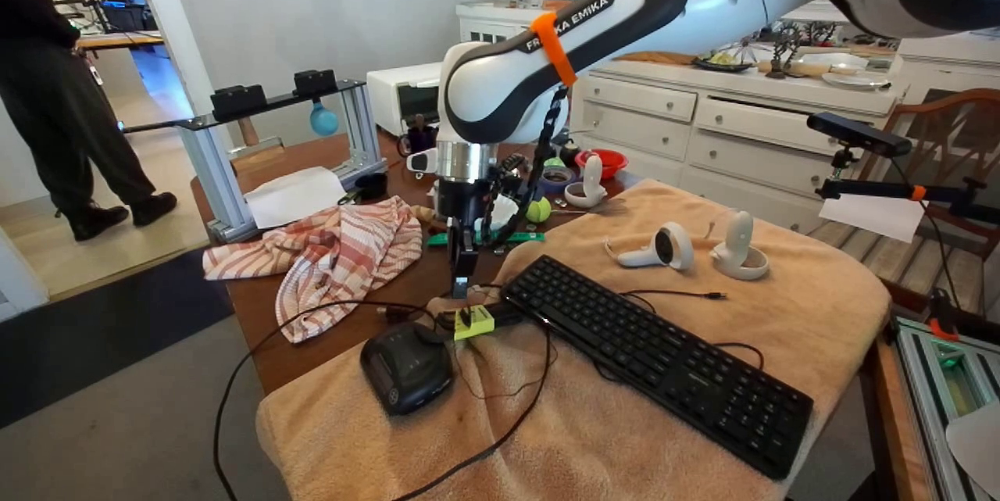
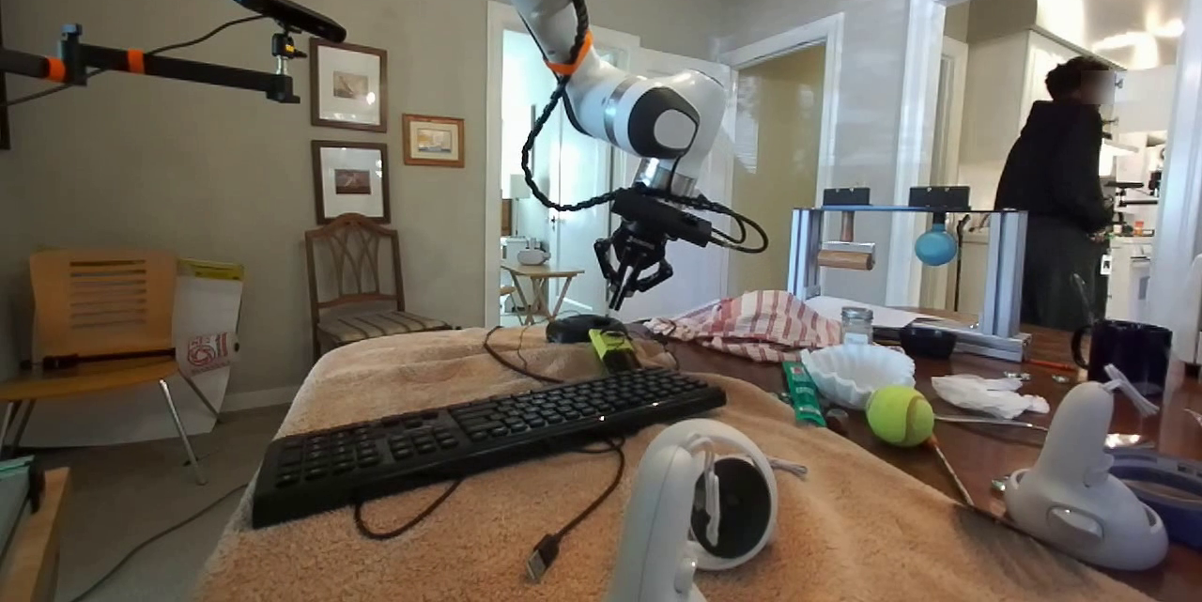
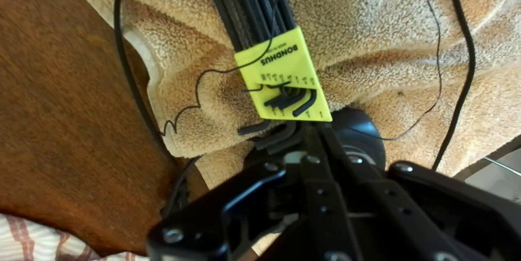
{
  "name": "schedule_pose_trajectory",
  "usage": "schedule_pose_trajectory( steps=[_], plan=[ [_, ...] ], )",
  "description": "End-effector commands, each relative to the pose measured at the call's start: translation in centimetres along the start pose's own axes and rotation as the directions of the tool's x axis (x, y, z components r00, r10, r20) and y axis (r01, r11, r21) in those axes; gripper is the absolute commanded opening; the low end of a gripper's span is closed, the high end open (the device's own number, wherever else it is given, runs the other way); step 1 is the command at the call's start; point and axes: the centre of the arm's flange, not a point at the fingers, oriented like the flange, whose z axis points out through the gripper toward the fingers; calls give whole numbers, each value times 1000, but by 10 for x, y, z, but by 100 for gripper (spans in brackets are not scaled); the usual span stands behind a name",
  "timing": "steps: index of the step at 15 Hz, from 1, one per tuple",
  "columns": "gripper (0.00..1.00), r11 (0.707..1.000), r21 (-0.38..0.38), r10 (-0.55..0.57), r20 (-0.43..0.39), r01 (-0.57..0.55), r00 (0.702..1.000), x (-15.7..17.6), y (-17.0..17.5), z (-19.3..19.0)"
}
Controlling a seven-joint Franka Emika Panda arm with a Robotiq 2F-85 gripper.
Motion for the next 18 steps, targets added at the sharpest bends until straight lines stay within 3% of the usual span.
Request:
schedule_pose_trajectory(
  steps=[1, 3, 12, 18],
  plan=[
    [28, 1000, -11, 12, 46, -12, 999, -2, -8, 0],
    [34, 1000, -26, -13, 54, 14, 998, -2, -8, 5],
    [99, 991, -96, -76, 125, 88, 989, -24, -13, 34],
    [98, 986, -102, -115, 166, 133, 979, -24, -19, 53]
  ],
)
